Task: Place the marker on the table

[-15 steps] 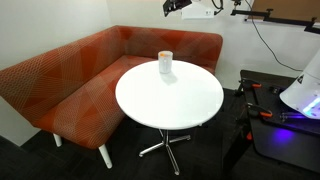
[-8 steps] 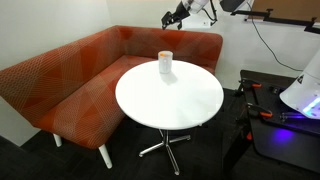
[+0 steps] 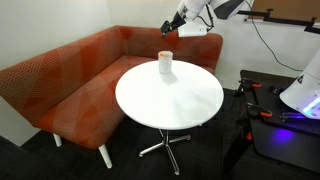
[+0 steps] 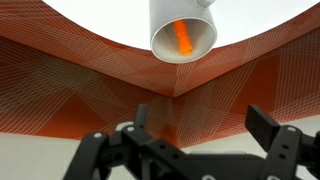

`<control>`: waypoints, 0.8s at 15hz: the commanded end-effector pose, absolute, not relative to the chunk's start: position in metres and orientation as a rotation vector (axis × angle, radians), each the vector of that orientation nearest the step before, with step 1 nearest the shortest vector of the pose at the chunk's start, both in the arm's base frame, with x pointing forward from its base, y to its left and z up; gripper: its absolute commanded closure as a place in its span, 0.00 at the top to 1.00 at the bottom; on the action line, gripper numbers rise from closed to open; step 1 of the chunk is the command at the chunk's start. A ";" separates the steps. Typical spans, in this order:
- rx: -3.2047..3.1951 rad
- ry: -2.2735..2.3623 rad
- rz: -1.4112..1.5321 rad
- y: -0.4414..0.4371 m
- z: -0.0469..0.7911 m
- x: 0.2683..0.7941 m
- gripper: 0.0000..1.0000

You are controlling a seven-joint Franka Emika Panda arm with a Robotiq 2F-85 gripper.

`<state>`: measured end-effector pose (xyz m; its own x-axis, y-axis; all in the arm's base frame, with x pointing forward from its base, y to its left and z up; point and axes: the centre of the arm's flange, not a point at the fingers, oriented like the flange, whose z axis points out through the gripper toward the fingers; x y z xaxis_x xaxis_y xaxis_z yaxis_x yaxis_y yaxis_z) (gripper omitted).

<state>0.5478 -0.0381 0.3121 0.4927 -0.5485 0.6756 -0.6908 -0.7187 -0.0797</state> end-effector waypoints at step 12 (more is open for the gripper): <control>2.588 -0.974 0.837 -0.063 0.280 0.595 0.98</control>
<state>0.5790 -0.0602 0.2818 0.5954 -0.5330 0.6012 -0.6718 -0.7406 0.0087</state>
